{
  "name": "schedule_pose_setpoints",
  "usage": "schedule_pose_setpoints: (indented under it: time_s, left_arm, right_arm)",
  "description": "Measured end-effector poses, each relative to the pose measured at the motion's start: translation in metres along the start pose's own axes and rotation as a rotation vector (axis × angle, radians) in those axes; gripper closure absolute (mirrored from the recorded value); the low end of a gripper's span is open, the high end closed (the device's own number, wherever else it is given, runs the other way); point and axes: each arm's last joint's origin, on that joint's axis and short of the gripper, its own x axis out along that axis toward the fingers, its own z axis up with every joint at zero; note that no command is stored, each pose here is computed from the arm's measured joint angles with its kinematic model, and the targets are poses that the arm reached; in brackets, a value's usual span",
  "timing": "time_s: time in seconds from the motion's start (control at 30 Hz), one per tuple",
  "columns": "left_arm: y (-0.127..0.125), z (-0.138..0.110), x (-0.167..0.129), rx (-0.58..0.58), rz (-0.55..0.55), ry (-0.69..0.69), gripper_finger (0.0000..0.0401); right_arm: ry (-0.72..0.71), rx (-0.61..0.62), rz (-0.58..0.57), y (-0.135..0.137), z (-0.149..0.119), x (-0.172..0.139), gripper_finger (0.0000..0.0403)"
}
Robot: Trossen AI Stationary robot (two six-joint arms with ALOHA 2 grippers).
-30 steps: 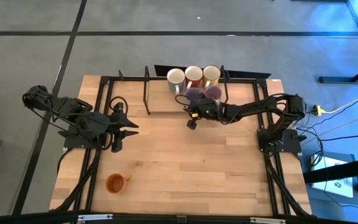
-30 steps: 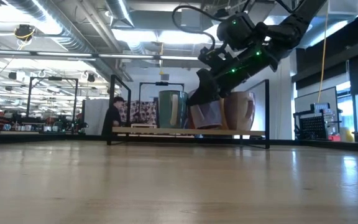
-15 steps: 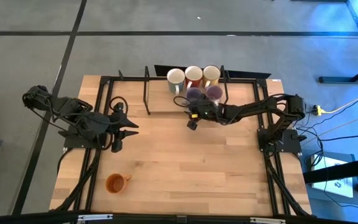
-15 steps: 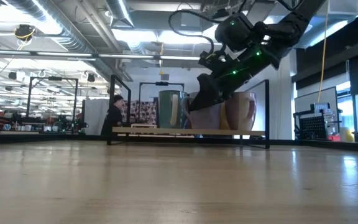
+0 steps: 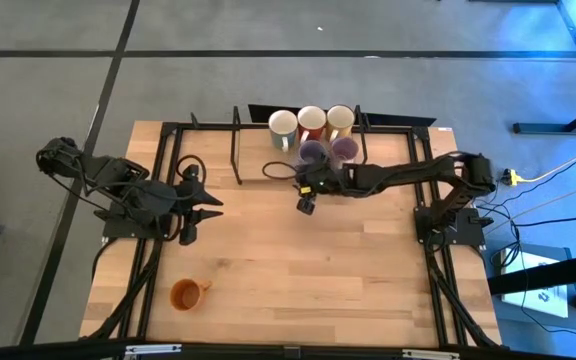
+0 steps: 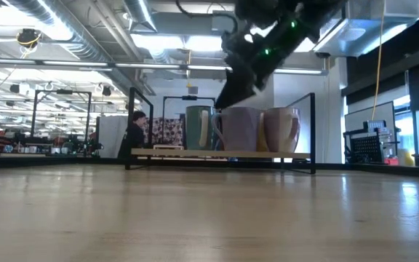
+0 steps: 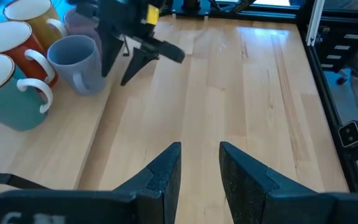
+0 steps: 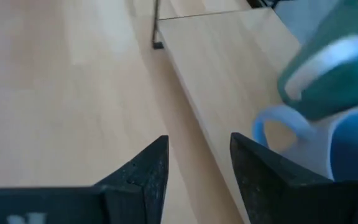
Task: Place coffee mugs
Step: Put the blue mug on the shelf
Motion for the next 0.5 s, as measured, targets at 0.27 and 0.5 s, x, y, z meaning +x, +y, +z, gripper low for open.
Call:
schedule_pose_setpoints:
  time_s: [0.27, 0.5]
  left_arm:
    - [0.0, 0.0, 0.0, 0.0, 0.002, -0.001, 0.0298]
    - [0.0, 0.0, 0.0, 0.001, 0.009, -0.003, 0.0298]
  right_arm:
    - [-0.082, -0.008, -0.11, -0.007, 0.038, -0.013, 0.0244]
    - [-0.025, 0.044, -0.079, -0.029, 0.055, 0.013, 0.0244]
